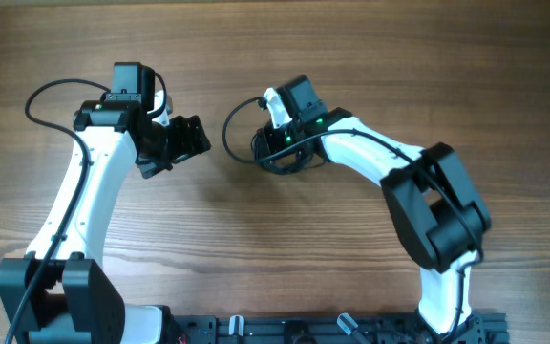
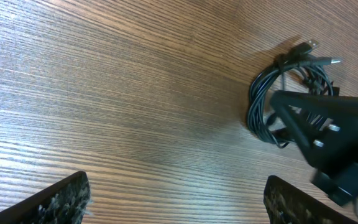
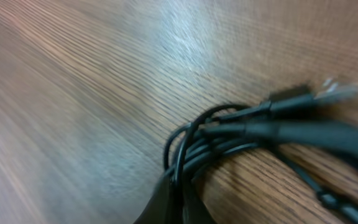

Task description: Untangle cables

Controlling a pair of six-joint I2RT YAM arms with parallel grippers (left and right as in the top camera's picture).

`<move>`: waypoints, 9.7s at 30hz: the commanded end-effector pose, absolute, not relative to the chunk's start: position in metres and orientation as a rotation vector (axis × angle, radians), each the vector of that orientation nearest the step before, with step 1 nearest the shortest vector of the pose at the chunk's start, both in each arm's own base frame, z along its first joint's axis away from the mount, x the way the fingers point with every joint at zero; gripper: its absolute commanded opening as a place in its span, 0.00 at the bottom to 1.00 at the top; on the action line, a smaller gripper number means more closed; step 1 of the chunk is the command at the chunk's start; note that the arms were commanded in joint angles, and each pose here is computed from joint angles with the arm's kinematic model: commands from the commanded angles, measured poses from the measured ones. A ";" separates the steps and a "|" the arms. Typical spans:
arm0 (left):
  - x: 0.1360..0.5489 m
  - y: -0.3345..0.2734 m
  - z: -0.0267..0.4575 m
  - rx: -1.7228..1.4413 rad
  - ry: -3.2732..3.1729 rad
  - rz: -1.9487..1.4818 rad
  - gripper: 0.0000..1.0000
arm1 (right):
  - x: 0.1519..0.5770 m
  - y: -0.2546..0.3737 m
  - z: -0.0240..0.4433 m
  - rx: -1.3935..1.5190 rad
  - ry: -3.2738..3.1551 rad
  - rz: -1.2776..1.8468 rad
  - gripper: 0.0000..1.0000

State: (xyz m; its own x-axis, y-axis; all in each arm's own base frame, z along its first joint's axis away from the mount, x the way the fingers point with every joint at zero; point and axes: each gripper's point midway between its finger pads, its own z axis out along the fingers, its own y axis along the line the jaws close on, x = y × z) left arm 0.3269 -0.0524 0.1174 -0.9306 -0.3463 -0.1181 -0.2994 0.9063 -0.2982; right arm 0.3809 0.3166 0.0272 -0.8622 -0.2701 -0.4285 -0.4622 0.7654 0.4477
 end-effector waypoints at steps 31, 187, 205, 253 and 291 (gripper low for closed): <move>0.326 -0.072 0.123 -0.327 2.915 -0.473 0.75 | 0.364 0.194 0.053 -0.093 2.840 0.052 0.67; 0.309 -0.019 0.203 -0.871 2.426 -0.101 0.53 | 0.275 0.353 0.072 -1.322 2.420 0.567 0.04; 0.308 -0.025 0.201 -0.864 2.447 -0.142 0.56 | 0.286 0.236 0.287 -0.705 2.134 0.181 0.96; 0.289 -0.055 0.188 -0.597 2.658 -0.276 0.57 | 0.353 0.247 0.141 -0.487 2.682 0.355 0.04; 0.328 -0.157 0.136 -0.047 2.785 -0.595 0.17 | 0.339 0.102 0.348 0.129 2.134 -0.114 0.04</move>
State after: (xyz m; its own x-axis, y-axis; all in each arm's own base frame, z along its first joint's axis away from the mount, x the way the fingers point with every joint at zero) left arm 0.3246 -0.2059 0.1659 -0.9522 -0.0683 -0.2977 0.1182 0.8164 -0.5653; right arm 0.3198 0.1873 0.3133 -0.6571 -0.1386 -0.7410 -0.3061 0.9473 0.0943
